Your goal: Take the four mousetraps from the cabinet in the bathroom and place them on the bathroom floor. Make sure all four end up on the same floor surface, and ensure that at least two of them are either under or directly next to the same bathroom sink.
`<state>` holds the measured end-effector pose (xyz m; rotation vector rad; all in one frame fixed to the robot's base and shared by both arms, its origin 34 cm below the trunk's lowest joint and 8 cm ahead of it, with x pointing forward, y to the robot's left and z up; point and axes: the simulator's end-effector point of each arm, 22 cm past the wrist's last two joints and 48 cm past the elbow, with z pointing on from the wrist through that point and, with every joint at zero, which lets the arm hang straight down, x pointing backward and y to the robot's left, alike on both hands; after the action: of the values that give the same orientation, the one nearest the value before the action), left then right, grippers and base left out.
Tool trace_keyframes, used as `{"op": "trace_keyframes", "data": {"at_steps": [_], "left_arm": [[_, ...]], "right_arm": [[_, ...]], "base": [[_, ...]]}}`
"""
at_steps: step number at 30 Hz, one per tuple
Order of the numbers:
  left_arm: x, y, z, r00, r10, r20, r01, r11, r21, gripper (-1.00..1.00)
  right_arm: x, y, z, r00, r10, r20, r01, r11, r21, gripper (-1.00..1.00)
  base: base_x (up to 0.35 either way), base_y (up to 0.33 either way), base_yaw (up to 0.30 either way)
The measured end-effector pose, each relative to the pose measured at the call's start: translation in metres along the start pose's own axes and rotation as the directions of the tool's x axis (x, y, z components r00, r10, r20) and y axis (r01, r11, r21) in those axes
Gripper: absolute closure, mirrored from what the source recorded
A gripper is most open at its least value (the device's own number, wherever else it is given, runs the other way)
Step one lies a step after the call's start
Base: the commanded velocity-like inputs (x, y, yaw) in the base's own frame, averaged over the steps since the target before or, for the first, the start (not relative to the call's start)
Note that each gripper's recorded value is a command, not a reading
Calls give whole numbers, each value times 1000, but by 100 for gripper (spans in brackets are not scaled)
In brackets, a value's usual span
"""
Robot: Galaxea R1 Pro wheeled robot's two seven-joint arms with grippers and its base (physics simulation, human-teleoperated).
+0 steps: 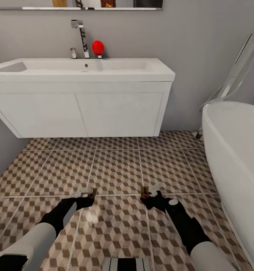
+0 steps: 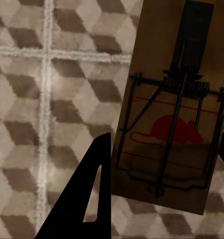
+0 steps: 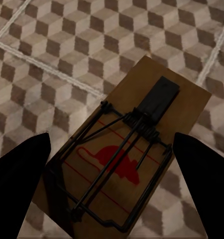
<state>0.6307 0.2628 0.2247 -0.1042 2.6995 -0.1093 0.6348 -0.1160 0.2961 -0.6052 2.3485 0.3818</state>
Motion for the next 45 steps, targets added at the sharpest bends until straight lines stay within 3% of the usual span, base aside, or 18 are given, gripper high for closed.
{"op": "trace_keyframes", "data": {"at_steps": [21, 45], "left_arm": [[62, 8, 43, 993, -8, -118, 6, 1000, -12, 100], [133, 16, 80, 970, -17, -243, 12, 1000, -22, 100]], "right_arm": [[68, -3, 29, 993, 41, -107, -43, 999, -21, 100], [139, 12, 57, 973, 86, -215, -101, 993, -57, 100]], "base": [[0, 0, 0], [0, 0, 0]]}}
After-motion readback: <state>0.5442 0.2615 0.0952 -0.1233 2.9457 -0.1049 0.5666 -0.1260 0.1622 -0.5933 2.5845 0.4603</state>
